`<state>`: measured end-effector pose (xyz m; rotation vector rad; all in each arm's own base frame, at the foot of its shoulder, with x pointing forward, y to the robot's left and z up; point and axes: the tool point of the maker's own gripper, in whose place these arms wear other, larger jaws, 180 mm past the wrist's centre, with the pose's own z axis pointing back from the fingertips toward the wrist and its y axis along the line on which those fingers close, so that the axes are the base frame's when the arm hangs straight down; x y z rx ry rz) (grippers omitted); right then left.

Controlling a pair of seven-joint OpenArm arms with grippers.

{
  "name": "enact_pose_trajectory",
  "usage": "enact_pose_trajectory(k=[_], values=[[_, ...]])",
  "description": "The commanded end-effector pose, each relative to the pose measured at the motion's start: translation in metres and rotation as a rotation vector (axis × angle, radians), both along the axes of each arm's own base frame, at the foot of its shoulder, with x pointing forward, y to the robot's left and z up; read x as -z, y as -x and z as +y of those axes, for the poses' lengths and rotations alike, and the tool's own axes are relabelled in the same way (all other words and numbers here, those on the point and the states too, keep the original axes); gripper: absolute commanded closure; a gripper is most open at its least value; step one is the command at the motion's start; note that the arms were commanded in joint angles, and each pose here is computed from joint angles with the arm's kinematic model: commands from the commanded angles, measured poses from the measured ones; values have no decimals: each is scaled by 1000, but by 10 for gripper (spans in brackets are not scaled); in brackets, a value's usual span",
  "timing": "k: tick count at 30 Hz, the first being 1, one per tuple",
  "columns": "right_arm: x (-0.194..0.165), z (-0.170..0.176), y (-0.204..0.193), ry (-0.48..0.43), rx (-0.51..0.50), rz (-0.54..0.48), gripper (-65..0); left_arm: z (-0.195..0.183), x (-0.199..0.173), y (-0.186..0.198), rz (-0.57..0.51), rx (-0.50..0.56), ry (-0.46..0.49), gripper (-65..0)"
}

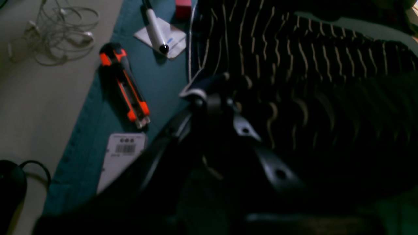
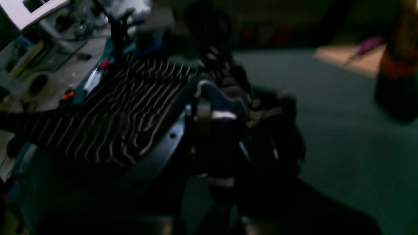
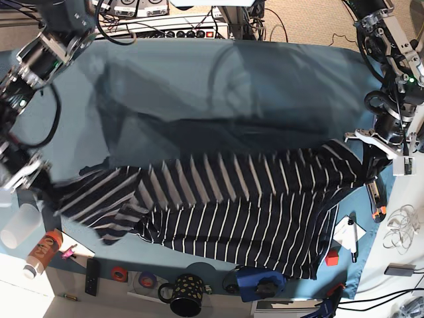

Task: Layout the t-shirt on the table in an organized manner, then fold the t-shirt properly
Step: 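Lift the shirt with both grippers and stretch it between them, then lower the left gripper with the shirt edge toward the table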

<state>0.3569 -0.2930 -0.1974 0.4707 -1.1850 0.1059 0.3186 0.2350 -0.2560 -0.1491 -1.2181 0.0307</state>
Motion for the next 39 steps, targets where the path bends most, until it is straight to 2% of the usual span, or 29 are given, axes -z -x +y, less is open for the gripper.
enact_pose_trajectory(k=[1, 2, 5, 6, 8, 11, 14, 17, 21, 26, 29, 34, 37, 39], values=[[-22, -5, -1, 3, 1, -70, 0, 3, -22, -7, -90, -3, -9, 0], [-17, -4, 2, 0, -2, -58, 0, 4, -25, -8, -116, -6, -12, 0], [-7, -2, 8, -7, -11, -29, 0, 6, -27, -14, -167, 11, -66, -234], [-5, -2, 9, -7, -14, -21, 0, 6, -24, -17, -158, 16, -80, -288], [-3, -2, 10, -3, -17, -12, 0, 7, -19, -20, -139, 25, -85, -336], [-4, -1, 10, -4, -16, -13, 0, 14, -15, -20, -100, 0, -90, -337], [-3, -2, 10, 0, -14, -9, 0, 18, -5, -14, 1, -41, -54, -337], [-4, -2, 10, -1, -13, -14, 0, 6, -5, -2, 68, 19, -28, -337], [-3, -3, 10, 1, -11, -12, 0, -6, -9, 28, 72, 86, -25, -335], [-4, -2, 9, -2, -11, -16, 0, -19, 36, 63, 198, 147, -42, -335], [-5, -3, 9, -1, -10, -18, 0, -21, 63, 63, 208, 179, -179, -335], [-1, -5, 9, 13, -1, -3, 0, -45, 98, 51, 232, 337, -471, -335], [-1, -5, 9, 14, -1, -3, 0, -39, 111, 45, 277, 315, -657, -335], [-1, -5, 9, 14, -1, -3, 0, -43, 116, 44, 280, 337, -733, -335]])
